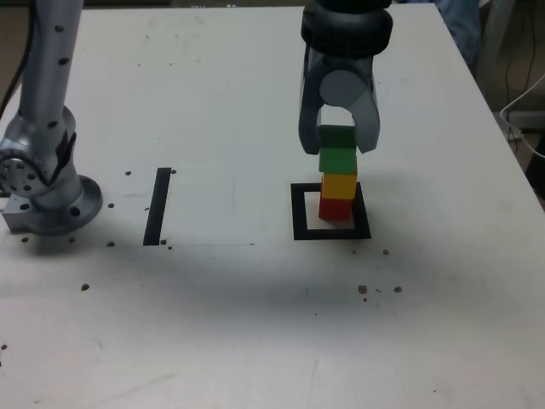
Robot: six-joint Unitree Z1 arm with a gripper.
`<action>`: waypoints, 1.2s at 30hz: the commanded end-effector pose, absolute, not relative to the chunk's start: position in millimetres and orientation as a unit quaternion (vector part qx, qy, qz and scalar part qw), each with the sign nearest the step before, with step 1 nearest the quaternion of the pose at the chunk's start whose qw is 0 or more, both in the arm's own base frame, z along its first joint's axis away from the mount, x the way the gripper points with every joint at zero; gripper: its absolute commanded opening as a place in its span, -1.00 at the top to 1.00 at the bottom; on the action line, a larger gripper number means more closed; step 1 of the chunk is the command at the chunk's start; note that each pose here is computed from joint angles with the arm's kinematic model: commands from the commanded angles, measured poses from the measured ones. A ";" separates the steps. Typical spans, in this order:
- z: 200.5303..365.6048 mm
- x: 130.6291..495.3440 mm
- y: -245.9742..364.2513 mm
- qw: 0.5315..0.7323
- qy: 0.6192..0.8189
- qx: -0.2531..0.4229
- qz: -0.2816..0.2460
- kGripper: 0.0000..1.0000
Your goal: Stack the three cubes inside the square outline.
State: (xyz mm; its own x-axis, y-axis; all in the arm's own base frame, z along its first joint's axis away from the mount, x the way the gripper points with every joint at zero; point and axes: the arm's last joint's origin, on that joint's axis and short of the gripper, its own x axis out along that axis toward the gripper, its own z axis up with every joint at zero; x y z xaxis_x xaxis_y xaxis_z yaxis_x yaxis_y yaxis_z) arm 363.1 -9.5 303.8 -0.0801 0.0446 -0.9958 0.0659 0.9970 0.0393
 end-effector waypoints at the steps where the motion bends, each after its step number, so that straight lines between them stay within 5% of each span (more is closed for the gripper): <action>1: 301.5 364.5 -7.7 0.676 0.736 0.037 -0.004 0.31; 7: 298.2 367.2 -6.9 0.677 0.735 0.039 -0.002 0.00; 17: 299.7 365.4 -5.9 0.680 0.731 0.048 0.002 -0.96; 36: 354.0 301.3 -3.3 0.707 0.704 0.059 0.002 -0.99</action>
